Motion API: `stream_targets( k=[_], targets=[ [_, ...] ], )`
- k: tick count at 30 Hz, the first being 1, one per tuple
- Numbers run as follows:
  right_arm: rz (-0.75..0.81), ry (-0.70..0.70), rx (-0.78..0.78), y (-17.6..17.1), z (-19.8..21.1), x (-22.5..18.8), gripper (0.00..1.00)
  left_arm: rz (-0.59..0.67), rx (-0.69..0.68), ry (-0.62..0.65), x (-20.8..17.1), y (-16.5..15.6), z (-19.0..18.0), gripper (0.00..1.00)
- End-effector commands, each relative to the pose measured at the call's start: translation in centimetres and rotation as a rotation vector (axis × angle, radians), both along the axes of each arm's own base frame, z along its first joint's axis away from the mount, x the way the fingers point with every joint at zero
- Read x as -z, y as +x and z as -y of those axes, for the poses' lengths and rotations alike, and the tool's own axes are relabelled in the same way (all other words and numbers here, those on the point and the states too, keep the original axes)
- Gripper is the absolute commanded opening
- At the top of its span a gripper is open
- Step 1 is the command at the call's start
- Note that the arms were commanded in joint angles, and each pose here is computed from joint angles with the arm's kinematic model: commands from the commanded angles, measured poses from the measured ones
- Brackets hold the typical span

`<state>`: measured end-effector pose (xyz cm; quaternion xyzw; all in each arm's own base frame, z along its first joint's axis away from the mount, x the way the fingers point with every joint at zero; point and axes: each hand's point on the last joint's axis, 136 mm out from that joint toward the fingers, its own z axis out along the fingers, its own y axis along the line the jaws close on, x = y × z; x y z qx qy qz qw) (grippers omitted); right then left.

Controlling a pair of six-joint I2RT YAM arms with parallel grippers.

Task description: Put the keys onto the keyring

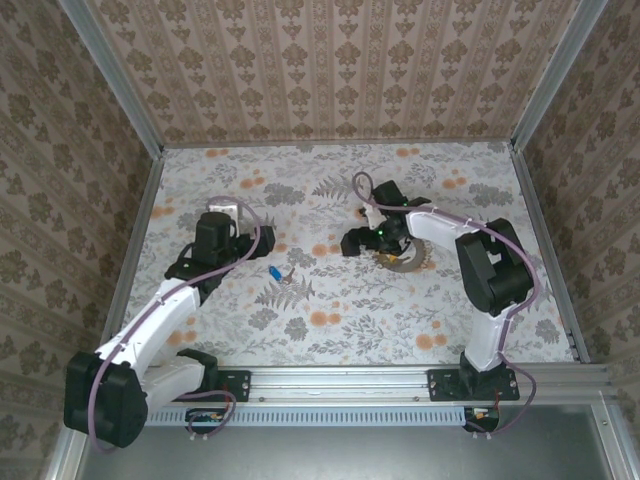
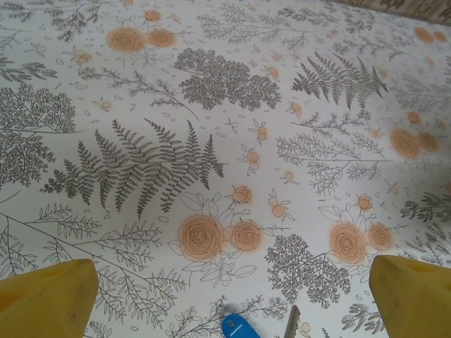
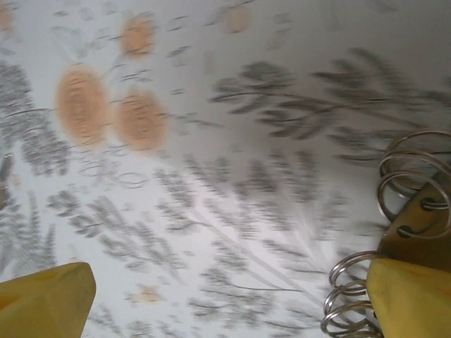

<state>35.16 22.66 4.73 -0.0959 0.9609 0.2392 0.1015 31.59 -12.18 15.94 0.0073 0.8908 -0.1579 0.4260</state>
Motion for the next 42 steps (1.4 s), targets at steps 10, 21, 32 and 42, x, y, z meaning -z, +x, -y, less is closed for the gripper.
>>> stream_targets(
  k=[10, 21, 32, 42],
  targets=[
    [0.078, 0.215, -0.035, -0.5, -5.9, -6.0, 1.00, -0.175, -0.050, 0.062, 3.1, -0.9, -1.4, 0.99],
    [0.263, -0.055, -0.003, -3.0, 1.3, -6.1, 1.00, -0.371, -0.023, 0.067, 7.2, -2.2, -0.4, 0.72],
    [0.433, 0.090, -0.002, -4.2, 1.1, -7.1, 1.00, -0.469, 0.001, 0.073, 10.0, -2.6, 2.4, 0.50],
    [0.484, 0.049, -0.011, -4.2, 2.2, -7.5, 1.00, -0.515, 0.052, -0.014, 11.4, -3.5, 5.5, 0.47]
  ],
)
